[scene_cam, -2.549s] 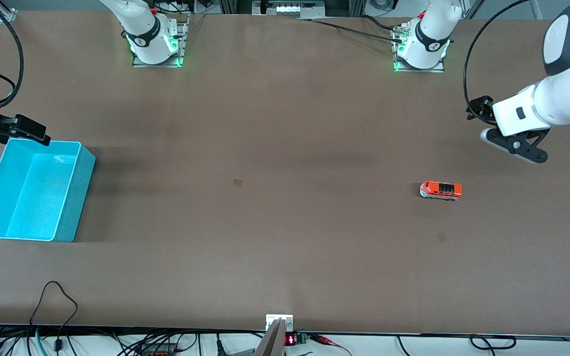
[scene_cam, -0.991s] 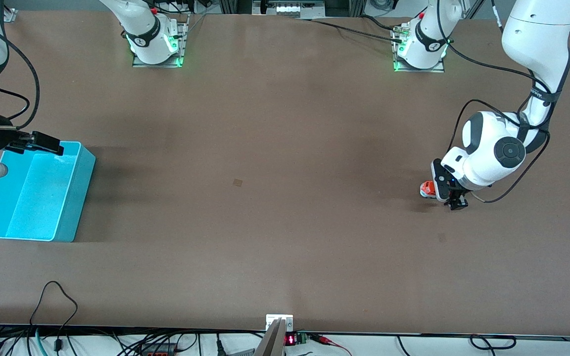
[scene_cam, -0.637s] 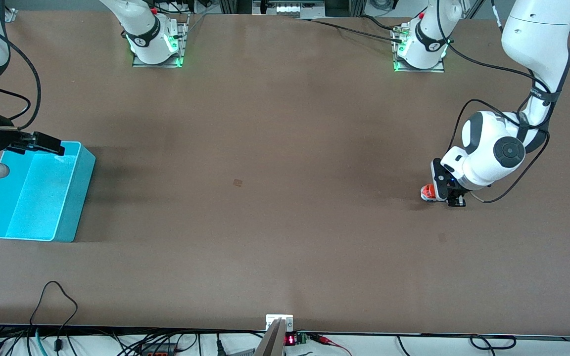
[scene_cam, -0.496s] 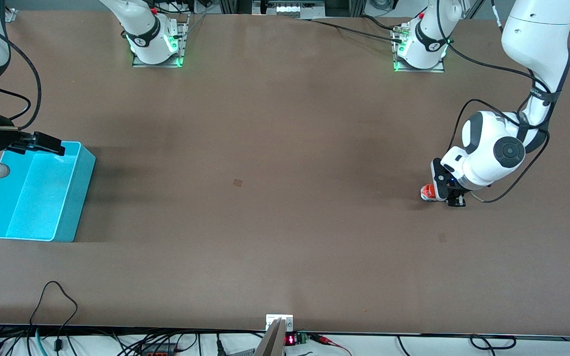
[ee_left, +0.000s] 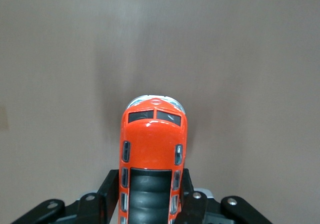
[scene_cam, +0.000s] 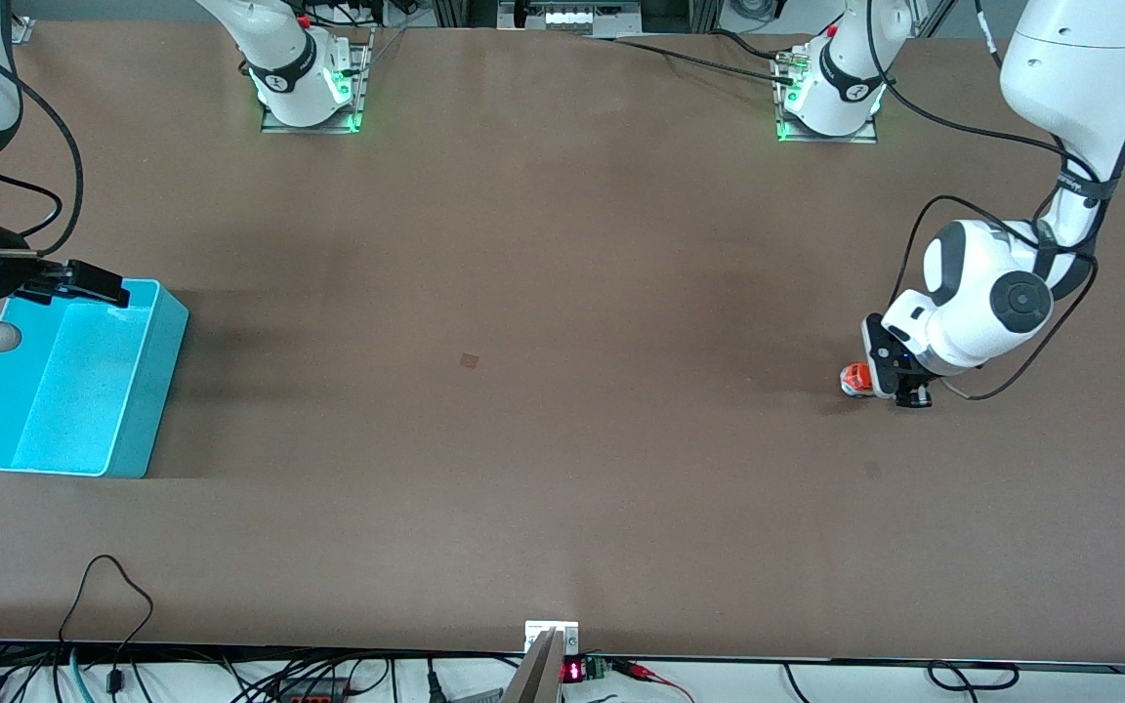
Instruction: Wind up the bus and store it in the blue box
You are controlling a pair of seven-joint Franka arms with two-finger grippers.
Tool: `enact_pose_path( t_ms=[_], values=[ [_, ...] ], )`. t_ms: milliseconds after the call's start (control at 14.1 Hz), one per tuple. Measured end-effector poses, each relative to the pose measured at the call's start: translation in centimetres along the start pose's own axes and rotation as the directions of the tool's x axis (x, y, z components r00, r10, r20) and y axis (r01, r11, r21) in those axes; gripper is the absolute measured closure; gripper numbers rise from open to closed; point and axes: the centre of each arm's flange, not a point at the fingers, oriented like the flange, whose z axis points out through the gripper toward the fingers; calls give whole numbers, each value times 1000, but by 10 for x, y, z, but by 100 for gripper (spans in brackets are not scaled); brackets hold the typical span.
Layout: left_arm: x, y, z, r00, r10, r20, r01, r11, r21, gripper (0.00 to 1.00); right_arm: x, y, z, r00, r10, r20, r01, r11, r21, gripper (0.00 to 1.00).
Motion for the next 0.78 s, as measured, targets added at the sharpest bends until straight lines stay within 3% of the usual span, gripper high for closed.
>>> enact_pose_path(
  t_ms=[779],
  values=[
    [-165, -9, 5, 999, 50, -4, -50, 999, 10, 48, 3, -3, 7, 1000, -6, 13, 6, 1000, 0, 0]
  ],
)
